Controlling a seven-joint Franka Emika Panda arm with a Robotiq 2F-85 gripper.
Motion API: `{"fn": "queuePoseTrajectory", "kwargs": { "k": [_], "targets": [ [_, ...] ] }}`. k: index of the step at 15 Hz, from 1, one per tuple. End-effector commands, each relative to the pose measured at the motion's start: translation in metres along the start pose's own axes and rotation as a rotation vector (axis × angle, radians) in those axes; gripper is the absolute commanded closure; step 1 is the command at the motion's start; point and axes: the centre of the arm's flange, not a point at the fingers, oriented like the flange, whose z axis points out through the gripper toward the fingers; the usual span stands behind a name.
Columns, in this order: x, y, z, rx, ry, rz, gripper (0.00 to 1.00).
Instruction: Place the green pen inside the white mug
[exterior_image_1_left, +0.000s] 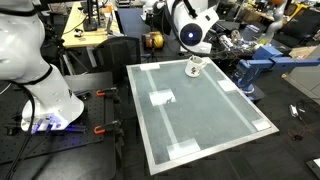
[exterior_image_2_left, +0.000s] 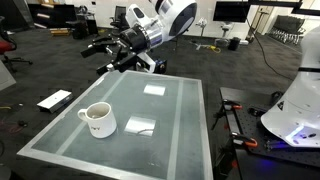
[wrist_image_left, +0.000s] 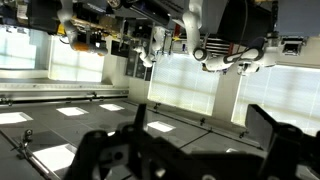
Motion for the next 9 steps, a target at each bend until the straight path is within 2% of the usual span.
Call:
{"fn": "queuePoseTrajectory", "kwargs": {
  "k": [1,9],
  "targets": [
    [0.005,-0.006,-0.005,-0.004,0.004,-0.009,0.00],
    [0.012,-0.019,-0.017,-0.003,0.005,-0.011,0.00]
  ]
}}
